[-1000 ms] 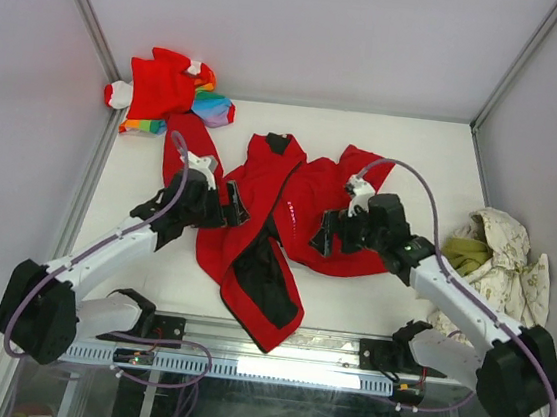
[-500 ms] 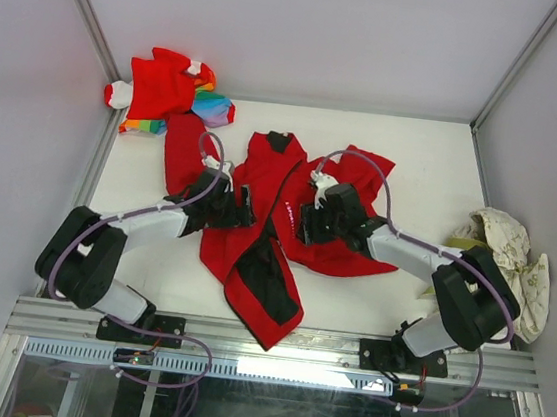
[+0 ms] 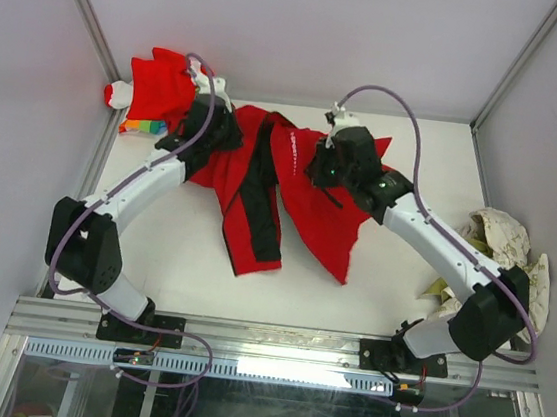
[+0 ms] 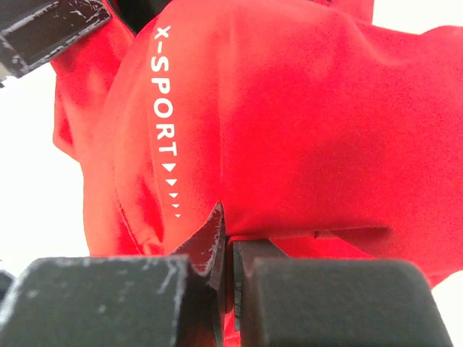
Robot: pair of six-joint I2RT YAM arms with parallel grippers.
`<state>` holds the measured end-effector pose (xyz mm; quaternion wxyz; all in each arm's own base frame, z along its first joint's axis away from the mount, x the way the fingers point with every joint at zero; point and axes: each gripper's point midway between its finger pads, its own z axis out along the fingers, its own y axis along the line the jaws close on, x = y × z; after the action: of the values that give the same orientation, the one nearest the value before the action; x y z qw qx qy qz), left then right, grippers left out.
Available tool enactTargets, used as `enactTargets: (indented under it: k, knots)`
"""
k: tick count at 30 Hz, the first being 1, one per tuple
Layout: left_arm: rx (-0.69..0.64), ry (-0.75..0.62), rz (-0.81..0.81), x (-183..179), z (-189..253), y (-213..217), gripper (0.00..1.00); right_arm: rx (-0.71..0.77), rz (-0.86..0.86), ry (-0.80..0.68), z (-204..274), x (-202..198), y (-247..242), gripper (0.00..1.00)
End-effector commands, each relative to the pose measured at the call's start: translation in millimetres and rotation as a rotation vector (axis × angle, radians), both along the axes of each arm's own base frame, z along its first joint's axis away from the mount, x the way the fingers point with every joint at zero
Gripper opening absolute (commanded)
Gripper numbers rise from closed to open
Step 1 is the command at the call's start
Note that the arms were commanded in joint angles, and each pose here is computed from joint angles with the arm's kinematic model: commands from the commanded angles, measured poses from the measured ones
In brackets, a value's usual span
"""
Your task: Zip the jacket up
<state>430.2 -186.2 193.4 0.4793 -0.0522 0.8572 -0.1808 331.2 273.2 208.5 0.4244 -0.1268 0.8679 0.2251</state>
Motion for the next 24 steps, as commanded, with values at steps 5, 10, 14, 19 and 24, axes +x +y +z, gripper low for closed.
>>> enactTargets:
  k: [5,10,14,19,24]
  knots:
    - [0.034,-0.23,0.09,32.3,130.8,22.4,0.01,0.254,-0.121,-0.085,141.1,-7.9,-4.5,0.0]
    - [0.009,-0.157,0.016,41.3,99.0,2.0,0.49,0.22,-0.156,-0.045,100.7,16.7,8.9,0.06]
    - [-0.007,-0.115,-0.005,42.0,80.0,-5.4,0.74,0.144,-0.177,-0.002,51.2,55.5,22.2,0.24]
    - [-0.029,-0.086,-0.001,20.4,69.2,0.3,0.88,-0.002,-0.111,0.067,3.7,64.9,26.3,0.45]
    - [-0.135,-0.028,-0.059,-33.9,39.7,-2.3,0.91,-0.068,0.014,0.107,-21.6,16.8,19.8,0.63]
